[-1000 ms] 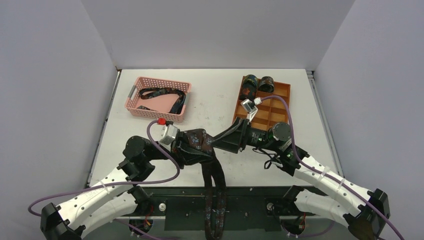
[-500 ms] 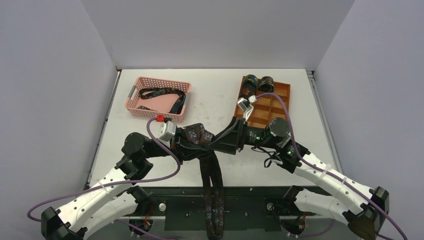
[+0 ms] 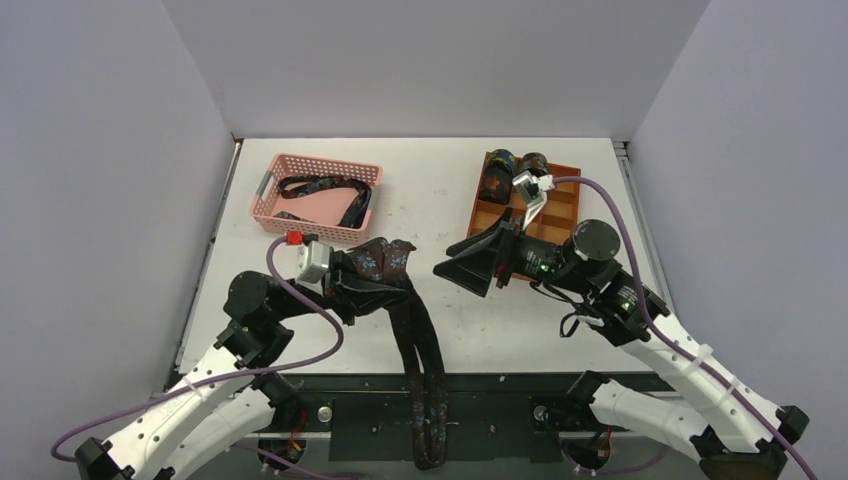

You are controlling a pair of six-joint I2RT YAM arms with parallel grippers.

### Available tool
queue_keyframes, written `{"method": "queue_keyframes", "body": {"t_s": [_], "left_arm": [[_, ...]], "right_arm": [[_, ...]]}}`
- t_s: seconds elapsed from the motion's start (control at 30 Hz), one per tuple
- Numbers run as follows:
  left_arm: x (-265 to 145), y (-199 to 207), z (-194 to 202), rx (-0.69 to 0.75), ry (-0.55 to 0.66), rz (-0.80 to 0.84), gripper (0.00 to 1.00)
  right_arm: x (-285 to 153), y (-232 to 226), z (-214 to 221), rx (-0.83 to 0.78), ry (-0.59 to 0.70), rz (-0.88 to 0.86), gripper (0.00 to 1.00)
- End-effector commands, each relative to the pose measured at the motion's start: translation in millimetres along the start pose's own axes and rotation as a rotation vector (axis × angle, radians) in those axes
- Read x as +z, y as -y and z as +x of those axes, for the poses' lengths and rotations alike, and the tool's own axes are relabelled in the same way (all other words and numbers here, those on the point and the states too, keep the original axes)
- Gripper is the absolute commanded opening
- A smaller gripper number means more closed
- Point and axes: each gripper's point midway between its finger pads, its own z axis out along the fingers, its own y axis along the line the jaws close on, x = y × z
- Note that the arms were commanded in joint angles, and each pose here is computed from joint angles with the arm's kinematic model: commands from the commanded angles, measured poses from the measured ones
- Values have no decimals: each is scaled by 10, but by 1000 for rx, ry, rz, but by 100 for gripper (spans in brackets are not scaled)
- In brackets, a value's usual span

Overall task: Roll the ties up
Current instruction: Flatten out the tie at the center of the board.

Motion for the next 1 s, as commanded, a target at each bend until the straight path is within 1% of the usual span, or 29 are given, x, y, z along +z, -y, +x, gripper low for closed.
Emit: {"method": "queue_keyframes", "body": {"t_s": [0.0,0.1,0.23,0.33,0.43,0.57,0.6,0.7,0.77,0.87,0.97], "left_arm": [[13,43,-266,64,44,11,0],[66,44,-269,46,39,38,0],[110,36,-276,29,45,56,0],[136,55,-295,15,50,76,0],[148,70,-292,3,49,88,0],[139,84,-272,-12,46,93,0],[136,93,-270,-14,45,96,0],[126,117,-244,-25,38,106,0],[124,119,-226,-29,36,108,0],[132,122,-204,-38,35,113,0],[148,121,-208,-42,37,115,0]], "right_arm": [[-77,-221,94,-27,-58,-102,90],[-23,-295,175,1,-89,-156,93],[145,-286,318,-6,-131,-121,96],[268,-256,352,-6,-130,-102,100],[340,-217,310,-1,-87,-100,89],[386,-204,220,-6,-28,-101,71],[387,-199,193,-4,-13,-98,69],[364,-191,102,-15,28,-85,69],[370,-214,67,-19,41,-95,66],[417,-238,73,-11,32,-114,56],[467,-269,110,4,17,-141,42]]}}
